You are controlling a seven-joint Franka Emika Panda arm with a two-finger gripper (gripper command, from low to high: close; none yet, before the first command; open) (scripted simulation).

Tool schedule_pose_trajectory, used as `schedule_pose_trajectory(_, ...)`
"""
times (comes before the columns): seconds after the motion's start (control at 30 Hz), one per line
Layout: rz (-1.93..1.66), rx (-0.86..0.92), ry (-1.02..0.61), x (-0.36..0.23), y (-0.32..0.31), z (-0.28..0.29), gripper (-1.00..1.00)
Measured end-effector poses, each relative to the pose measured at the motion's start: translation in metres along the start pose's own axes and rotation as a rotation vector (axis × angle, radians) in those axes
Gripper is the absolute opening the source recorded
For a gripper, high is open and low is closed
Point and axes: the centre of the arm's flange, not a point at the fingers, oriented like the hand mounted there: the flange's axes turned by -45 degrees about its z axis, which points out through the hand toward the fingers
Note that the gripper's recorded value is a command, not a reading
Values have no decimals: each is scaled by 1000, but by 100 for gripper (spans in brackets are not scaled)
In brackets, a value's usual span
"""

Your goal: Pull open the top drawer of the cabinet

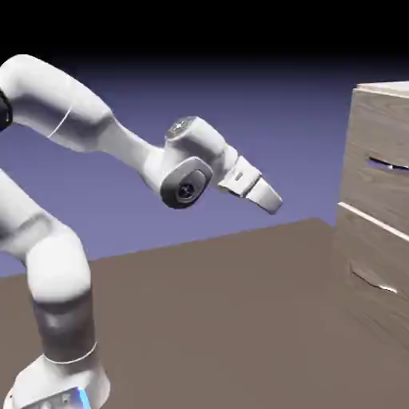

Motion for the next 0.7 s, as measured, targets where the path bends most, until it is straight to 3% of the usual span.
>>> schedule_pose_trajectory(0.37, -21, -109, 143, 48, 55, -83, 0)
schedule_pose_trajectory(0.7, -140, -187, 287, 76, 58, -146, 0)
